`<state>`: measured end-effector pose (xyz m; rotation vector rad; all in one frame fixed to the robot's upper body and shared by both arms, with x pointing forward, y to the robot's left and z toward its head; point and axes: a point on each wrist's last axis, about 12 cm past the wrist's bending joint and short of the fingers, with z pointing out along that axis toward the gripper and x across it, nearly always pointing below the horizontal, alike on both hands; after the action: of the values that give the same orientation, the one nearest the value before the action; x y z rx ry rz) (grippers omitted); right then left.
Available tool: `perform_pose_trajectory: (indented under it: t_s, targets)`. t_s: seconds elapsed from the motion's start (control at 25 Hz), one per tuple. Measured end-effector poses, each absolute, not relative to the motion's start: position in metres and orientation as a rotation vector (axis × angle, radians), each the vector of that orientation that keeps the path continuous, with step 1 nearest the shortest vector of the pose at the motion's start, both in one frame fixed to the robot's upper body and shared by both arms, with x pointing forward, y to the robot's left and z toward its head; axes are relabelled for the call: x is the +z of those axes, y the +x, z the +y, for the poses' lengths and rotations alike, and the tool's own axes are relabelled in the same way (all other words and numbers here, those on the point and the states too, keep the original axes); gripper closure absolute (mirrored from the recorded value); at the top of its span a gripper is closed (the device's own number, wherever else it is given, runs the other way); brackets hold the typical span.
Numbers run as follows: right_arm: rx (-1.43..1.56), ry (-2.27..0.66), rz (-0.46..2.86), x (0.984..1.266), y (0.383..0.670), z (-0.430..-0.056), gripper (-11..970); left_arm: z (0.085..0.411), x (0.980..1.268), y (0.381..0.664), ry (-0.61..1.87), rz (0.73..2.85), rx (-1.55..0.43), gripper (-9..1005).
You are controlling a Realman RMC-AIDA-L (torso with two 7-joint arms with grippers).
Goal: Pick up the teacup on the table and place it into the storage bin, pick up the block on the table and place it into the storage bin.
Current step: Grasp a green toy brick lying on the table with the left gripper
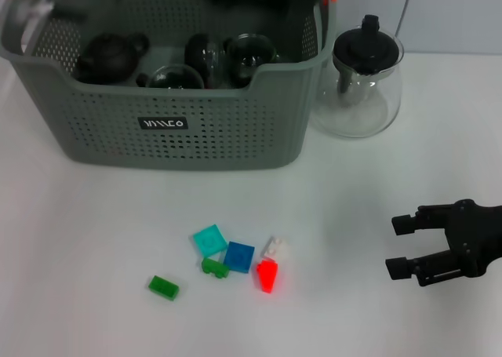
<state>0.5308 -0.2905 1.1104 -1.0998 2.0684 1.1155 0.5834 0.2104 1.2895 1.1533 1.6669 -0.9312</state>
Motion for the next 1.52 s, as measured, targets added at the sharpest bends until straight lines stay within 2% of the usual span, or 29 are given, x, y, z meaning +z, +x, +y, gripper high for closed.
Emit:
perform_pose_trajectory:
  t_s: [0.2,0.36,0.56,0.8,1.12,1.28,1.52]
  targets:
    - [1.098,-1.092,2.072,1.110,0.532,-0.291,18,0.226,1.267,0.544,1.396,1.690,-0.992,248]
    - [1.095,-1.097,2.070,1.110,0.534,-0.289,17,0.222,1.232,0.537,1.525,1.872,-0.848,253]
    - [1.108,-1.098,2.072,1.109,0.536,-0.287,17,0.200,1.192,0.538,1.753,2.060,-0.601,256]
    - [1.113,-1.093,2.078,1.109,0.536,-0.287,17,0.178,1.157,0.540,2.003,2.182,-0.330,259]
    - [1.123,-1.076,2.084,1.106,0.533,-0.287,19,0.167,1.134,0.542,2.112,2.173,-0.152,260]
    - [1.124,-1.071,2.086,1.106,0.532,-0.287,20,0.162,1.127,0.544,2.117,2.153,-0.122,261]
    - [1.124,-1.064,2.089,1.105,0.531,-0.289,21,0.162,1.118,0.543,2.139,2.158,-0.126,322]
